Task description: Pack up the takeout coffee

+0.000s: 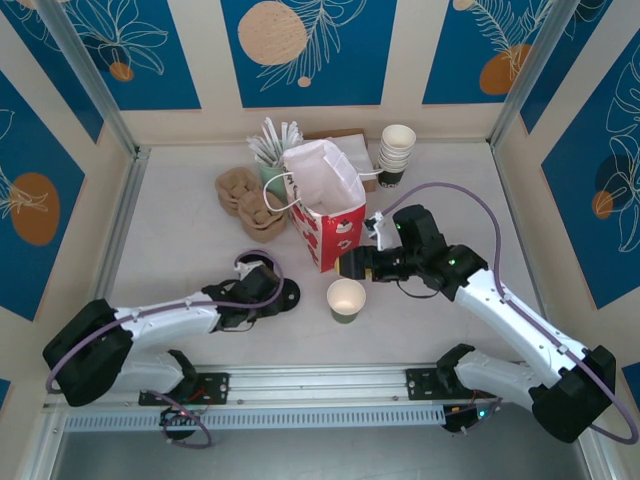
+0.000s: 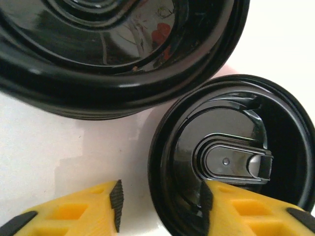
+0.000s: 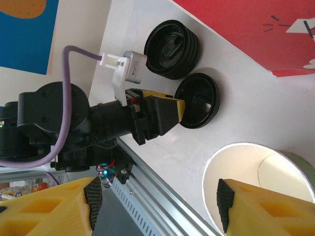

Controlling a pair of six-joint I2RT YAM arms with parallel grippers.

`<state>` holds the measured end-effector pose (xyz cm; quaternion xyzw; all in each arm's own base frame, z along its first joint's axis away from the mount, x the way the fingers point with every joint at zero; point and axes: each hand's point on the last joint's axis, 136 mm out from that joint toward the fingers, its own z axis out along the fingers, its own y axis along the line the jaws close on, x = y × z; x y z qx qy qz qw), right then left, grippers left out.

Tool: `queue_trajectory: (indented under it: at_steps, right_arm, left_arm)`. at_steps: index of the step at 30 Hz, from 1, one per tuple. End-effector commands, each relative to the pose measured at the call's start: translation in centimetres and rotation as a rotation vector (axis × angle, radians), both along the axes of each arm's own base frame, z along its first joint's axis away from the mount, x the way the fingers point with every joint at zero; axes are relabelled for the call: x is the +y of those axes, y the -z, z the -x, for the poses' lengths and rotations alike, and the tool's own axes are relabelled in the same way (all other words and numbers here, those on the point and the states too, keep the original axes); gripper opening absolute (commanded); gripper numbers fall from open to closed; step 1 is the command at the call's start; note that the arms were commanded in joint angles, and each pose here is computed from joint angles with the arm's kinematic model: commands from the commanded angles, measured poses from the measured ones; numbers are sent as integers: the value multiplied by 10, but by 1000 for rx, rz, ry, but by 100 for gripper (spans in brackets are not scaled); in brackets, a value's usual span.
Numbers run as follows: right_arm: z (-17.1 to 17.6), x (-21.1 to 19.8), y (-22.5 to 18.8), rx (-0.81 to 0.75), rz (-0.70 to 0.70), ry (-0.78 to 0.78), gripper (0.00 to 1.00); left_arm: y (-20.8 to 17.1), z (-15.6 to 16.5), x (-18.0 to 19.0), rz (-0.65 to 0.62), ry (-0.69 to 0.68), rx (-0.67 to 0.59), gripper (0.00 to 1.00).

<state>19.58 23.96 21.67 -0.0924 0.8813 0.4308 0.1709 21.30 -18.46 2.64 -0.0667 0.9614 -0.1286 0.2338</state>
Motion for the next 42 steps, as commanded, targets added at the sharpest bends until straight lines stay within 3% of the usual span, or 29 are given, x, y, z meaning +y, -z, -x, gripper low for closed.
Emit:
queue_trajectory:
  at_steps: [1,5,9,19,28,42]
  right_arm:
    - [6,-6,9,27,13,7,65]
    - [6,-9,10,29,9,15,66]
    - [8,-9,8,32,-2,15,66]
    - [16,2,-8,34,-49,-14,65]
    - [25,14,-18,22,66,-20,64]
    - [28,19,-15,15,122,-16,55]
  left_arm:
    - [5,-4,-5,35,-16,9,39]
    - [5,-4,-6,31,-11,16,25]
    - [-8,-5,-10,55,15,-3,19]
    - [-101,11,-29,116,140,-104,17]
    - [-176,29,-65,106,301,-189,18]
    - [-204,32,-87,120,351,-230,18]
